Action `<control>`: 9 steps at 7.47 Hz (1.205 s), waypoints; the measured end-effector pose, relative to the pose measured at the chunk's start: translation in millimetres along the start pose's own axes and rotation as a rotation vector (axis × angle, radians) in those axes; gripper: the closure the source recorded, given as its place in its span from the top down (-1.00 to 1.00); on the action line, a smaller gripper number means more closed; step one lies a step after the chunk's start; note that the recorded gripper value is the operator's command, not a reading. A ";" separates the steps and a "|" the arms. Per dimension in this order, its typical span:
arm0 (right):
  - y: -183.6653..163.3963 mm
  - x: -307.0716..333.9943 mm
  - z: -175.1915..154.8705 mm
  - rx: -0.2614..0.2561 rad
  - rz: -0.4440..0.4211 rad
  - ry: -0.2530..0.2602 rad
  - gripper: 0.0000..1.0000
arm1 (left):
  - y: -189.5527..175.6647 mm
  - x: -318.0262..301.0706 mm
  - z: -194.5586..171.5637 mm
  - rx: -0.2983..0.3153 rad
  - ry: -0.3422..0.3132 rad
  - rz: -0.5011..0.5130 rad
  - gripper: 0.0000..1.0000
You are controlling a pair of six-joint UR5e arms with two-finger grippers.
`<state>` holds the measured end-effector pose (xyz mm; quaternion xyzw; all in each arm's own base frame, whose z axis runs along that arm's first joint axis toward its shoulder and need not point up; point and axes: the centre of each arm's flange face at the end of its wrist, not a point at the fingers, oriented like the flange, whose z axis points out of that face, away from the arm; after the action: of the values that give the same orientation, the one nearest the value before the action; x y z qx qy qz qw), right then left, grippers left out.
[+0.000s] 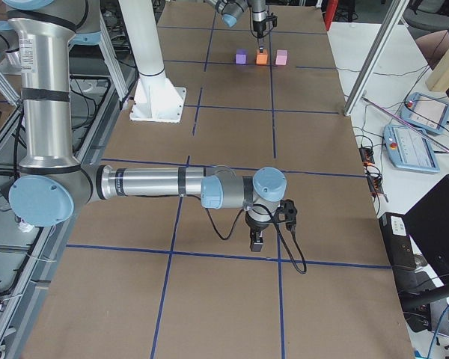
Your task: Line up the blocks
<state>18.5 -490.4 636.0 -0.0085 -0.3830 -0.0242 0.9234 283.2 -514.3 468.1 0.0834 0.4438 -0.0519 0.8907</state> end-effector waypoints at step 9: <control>-0.1 -0.1 -0.1 0.001 -0.001 0.000 1.00 | -81.6 -136.0 -163.6 0.001 -0.066 0.249 0.99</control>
<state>18.5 -490.5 635.9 -0.0079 -0.3830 -0.0244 0.9234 60.0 -559.9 471.6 0.1368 0.4001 0.0560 0.9045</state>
